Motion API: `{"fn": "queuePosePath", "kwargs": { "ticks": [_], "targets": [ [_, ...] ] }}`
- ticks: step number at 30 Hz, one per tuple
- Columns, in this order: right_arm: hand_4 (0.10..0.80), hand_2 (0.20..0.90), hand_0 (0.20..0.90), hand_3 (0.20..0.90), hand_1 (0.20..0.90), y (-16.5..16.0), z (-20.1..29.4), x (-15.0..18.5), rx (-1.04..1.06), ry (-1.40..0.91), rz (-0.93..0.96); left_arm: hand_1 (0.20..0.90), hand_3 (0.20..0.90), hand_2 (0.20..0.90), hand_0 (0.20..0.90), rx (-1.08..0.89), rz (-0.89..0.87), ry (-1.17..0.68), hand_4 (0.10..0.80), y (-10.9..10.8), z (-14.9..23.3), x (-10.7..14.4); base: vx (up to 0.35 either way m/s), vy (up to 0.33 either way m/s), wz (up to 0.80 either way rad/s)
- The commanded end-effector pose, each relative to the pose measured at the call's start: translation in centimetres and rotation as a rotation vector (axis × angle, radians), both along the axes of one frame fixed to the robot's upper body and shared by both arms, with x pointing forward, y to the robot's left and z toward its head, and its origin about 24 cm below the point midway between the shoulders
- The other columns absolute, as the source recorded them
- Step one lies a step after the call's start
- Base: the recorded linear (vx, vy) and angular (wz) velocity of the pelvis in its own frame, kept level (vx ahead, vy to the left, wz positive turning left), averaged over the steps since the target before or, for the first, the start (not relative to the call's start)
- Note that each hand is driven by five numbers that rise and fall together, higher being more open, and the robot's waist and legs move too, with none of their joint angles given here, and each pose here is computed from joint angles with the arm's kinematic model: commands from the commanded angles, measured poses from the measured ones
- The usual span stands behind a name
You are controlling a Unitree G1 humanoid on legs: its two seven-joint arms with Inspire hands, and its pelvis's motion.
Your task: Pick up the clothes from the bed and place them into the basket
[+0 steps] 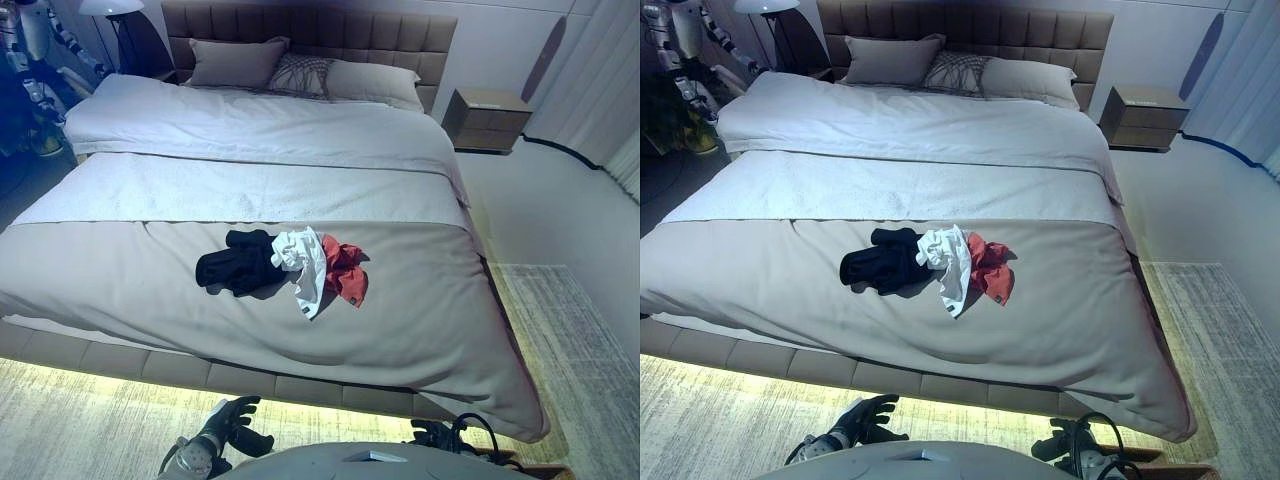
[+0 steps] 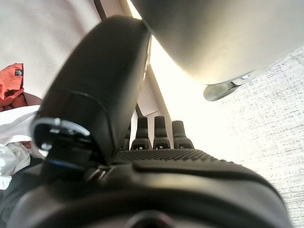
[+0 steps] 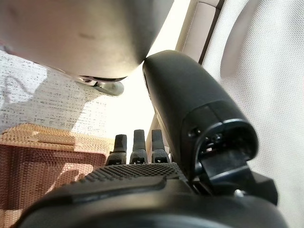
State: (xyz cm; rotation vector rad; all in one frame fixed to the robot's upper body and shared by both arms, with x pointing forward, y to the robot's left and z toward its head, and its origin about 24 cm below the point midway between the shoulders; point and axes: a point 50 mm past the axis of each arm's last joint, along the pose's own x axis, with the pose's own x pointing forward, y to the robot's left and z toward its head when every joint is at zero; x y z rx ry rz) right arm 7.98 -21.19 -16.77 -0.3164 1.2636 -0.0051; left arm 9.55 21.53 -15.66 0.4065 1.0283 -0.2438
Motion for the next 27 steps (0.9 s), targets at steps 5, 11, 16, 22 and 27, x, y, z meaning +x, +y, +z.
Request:
{"fn": "queuePosePath", "kwargs": {
  "ticks": [5,11,16,22,27],
  "targets": [
    [0.8,0.9,0.9,0.9,0.9,0.6,0.0,0.8,0.016,-0.01,0.022,0.9,0.9,0.9,0.9,-0.03,-0.009,-0.08,0.8,-0.8,0.7,2.9,0.0,0.0,0.0],
    [0.8,0.9,0.9,0.9,0.9,0.6,-0.1,0.4,0.019,-0.001,0.025,0.9,0.9,0.9,0.9,0.035,0.023,-0.098,0.8,-0.2,0.6,2.6,0.028,-0.028,0.0],
    [0.8,0.9,0.9,0.9,0.9,0.5,-0.1,0.2,0.014,0.004,0.032,0.9,0.9,0.9,0.9,0.062,0.034,-0.116,0.8,-0.3,0.6,2.4,0.032,-0.051,0.02],
    [0.8,0.9,0.9,0.9,0.9,-0.1,0.1,0.7,-0.01,-0.015,0.049,0.9,0.9,0.9,0.9,0.057,0.118,-0.181,0.8,-0.1,1.0,2.9,0.0,-0.052,0.06],
    [0.8,0.9,0.9,0.9,0.9,-1.7,0.5,1.1,-0.055,-0.032,-0.017,0.9,0.9,0.9,0.9,0.079,0.168,-0.217,0.8,0.3,1.2,2.8,0.095,0.092,0.27]
  ]
}}
